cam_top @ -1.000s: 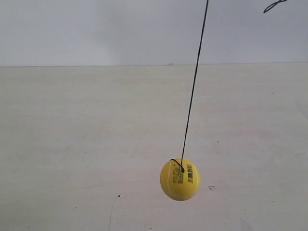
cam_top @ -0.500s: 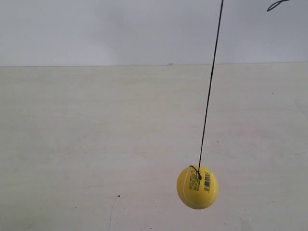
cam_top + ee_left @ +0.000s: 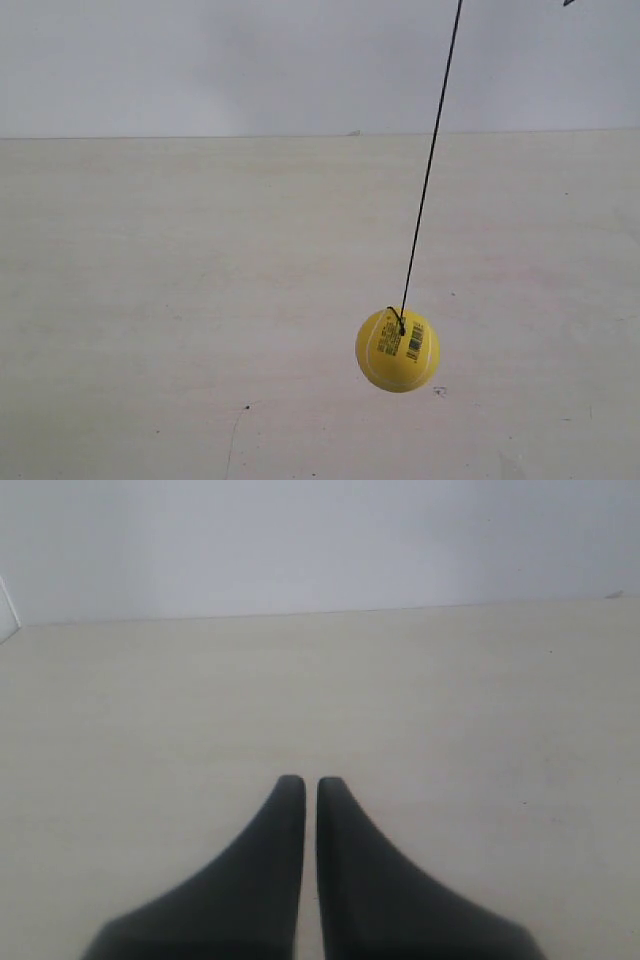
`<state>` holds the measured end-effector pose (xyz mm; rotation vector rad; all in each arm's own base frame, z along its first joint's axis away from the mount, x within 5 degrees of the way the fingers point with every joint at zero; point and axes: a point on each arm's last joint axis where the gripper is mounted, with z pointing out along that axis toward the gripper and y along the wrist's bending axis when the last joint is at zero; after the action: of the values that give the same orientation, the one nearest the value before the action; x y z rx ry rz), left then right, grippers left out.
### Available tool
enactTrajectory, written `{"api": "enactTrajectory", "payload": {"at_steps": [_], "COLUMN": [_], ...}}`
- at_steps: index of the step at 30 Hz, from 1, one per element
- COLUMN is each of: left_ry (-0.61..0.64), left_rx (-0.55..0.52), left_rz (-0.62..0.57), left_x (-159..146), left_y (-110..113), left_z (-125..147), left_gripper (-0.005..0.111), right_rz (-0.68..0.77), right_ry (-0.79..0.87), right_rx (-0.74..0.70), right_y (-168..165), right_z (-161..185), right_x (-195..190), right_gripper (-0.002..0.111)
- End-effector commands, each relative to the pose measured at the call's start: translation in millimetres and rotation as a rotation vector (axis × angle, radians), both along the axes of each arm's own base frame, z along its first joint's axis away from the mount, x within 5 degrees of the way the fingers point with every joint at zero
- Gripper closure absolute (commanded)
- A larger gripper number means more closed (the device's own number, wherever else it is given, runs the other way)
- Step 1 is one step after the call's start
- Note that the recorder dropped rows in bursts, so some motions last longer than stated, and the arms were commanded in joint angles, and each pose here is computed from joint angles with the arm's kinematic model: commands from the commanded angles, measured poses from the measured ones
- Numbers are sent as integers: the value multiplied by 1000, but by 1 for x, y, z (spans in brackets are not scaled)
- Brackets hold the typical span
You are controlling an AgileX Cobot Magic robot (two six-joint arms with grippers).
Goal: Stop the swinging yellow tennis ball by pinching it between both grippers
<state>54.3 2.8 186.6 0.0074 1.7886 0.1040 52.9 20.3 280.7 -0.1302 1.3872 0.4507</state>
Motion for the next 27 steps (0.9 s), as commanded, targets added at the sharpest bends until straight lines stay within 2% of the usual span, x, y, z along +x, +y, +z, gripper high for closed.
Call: {"api": "enactTrajectory", "payload": {"at_steps": [1,7,16,21,27], "left_ry": [0,0,1,1,1], "left_rx": [5,5,4,4,4], "left_rz": [0,0,0,0,0], "left_x": [0,0,0,0,0], "left_y": [0,0,0,0,0], "left_z": [-1,-1,-1,-1,-1], "left_gripper": [102,102,102,102,102], "right_rz": [-8,-42,-94,-215,-392], "right_ry": [-32,-86,-237,-211,-136], "right_rx": [-50,-196,-202,-150,-186], "right_y": [0,0,-8,-13,-20], "right_z": [2,1,9,9,4], "right_x": [-1,-1,-20,-18,-16], "right_gripper": [108,108,108,108,108]}}
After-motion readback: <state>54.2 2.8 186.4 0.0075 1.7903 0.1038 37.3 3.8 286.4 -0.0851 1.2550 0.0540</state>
